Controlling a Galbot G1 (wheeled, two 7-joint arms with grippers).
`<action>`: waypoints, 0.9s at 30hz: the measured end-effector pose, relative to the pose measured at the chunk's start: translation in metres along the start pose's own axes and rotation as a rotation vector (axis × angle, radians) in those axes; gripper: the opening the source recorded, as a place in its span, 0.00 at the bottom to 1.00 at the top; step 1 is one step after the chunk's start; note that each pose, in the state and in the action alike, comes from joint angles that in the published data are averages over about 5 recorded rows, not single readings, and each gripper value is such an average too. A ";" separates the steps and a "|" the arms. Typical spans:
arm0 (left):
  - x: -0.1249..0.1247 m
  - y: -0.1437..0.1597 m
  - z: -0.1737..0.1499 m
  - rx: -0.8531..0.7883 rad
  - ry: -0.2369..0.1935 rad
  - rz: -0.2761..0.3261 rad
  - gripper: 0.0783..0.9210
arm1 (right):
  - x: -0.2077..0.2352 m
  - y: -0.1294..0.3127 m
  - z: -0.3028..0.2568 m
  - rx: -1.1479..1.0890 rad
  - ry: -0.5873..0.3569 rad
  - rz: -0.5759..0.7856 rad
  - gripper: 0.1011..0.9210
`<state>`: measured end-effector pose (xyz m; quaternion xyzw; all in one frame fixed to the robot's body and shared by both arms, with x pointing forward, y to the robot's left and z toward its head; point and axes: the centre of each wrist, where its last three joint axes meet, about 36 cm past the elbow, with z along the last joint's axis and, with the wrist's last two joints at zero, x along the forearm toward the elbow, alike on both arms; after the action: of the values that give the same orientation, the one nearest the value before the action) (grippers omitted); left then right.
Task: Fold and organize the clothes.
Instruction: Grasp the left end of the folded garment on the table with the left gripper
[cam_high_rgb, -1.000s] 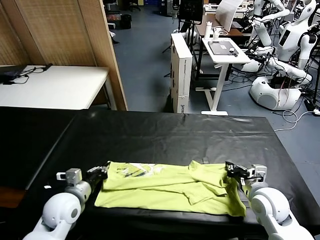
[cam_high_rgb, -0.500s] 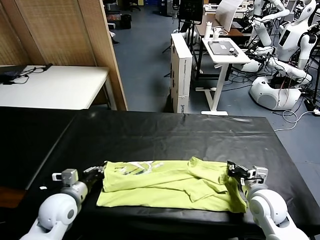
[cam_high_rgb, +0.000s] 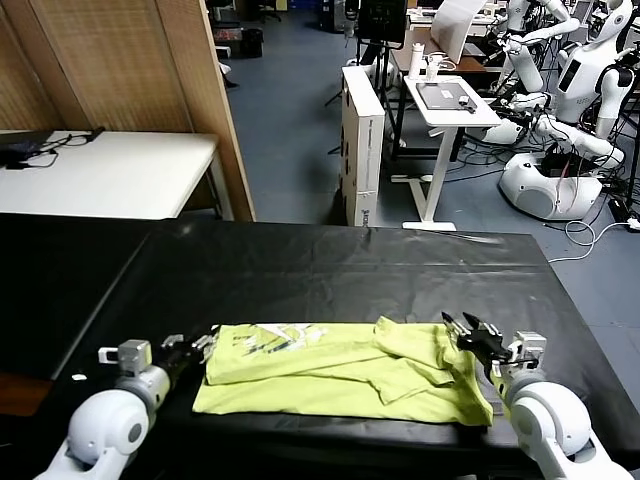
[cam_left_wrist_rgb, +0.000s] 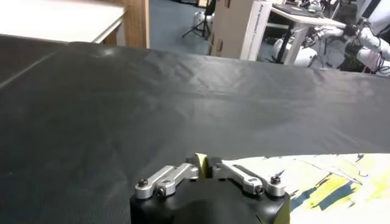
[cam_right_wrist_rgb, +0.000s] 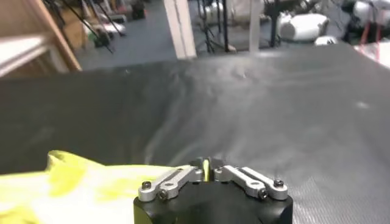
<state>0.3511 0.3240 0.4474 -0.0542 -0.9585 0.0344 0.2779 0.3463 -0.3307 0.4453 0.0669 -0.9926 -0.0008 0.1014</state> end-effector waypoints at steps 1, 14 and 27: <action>0.003 0.000 0.000 0.007 0.001 0.001 0.96 | 0.005 0.000 0.003 0.017 -0.033 -0.012 0.98; 0.033 -0.017 0.025 0.115 0.034 0.159 0.98 | 0.069 0.002 0.054 0.074 -0.177 -0.070 0.98; 0.033 -0.006 0.039 0.140 0.045 0.132 0.98 | 0.075 0.003 0.064 0.073 -0.154 -0.074 0.98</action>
<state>0.3025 0.3211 0.4325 -0.0987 -0.9415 0.1185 0.2996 0.2606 -0.3381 0.3973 0.1071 -0.9936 0.0267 0.0223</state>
